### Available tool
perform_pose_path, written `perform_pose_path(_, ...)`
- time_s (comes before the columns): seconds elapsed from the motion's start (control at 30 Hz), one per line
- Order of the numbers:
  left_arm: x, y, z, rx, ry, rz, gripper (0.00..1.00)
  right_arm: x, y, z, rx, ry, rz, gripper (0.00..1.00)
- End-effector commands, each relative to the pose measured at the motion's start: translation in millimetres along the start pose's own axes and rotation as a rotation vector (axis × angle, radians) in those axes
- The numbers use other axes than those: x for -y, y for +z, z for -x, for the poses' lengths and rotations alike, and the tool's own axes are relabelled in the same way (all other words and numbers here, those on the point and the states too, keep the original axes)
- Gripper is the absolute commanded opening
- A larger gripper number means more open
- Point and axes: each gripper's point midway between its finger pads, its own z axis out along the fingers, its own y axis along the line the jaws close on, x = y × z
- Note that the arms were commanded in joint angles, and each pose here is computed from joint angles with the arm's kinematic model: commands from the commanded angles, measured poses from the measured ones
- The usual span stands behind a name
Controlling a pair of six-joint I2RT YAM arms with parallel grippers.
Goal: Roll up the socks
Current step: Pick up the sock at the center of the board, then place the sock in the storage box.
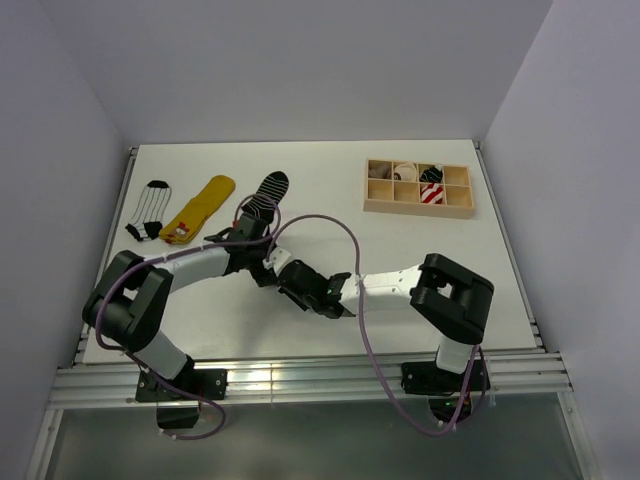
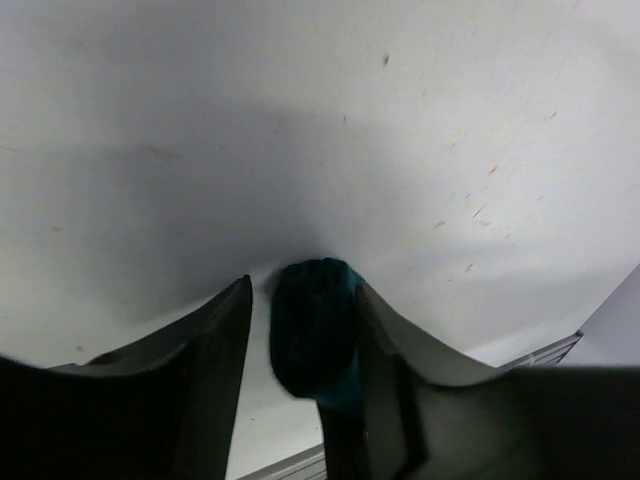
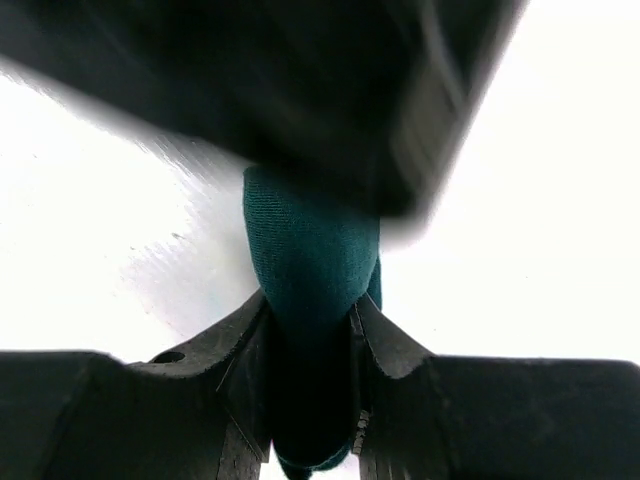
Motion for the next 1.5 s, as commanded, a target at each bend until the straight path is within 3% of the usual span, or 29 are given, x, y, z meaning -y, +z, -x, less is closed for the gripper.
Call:
perform_pose_path(0.0,22,-29,34,0.070,0.038,-0.059,0.52,4,-6,-28,-0.066,0.091,0.075,0.00)
perform_pose_path(0.17,40,-79,114,0.265,0.036,-0.077,0.72,27,-22,-13,-0.005,0.229,0.095,0.00)
perform_pose_path(0.4,39,-175,188,0.551,0.046,-0.088,0.76,105,-56,24,0.096,0.438,-0.004,0.00)
perform_pose_path(0.57,24,-235,197,0.735,0.125,-0.098,0.77,198,-82,30,0.117,0.635,-0.218,0.00)
perform_pose_path(0.7,5,-257,189,0.850,0.166,-0.106,0.77,292,-108,21,0.148,0.818,-0.419,0.00)
perform_pose_path(0.77,3,-277,184,0.933,0.180,-0.116,0.83,325,-116,18,0.146,0.873,-0.481,0.00)
perform_pose_path(0.9,-18,-282,180,0.985,0.186,-0.036,0.88,396,-126,-19,0.093,0.995,-0.632,0.00)
perform_pose_path(1.07,-33,-277,178,0.988,0.186,0.022,0.94,453,-127,-48,0.090,1.111,-0.697,0.00)
perform_pose_path(1.47,-35,-257,180,0.912,0.196,0.042,0.95,508,-105,-119,-0.013,1.251,-0.748,0.00)
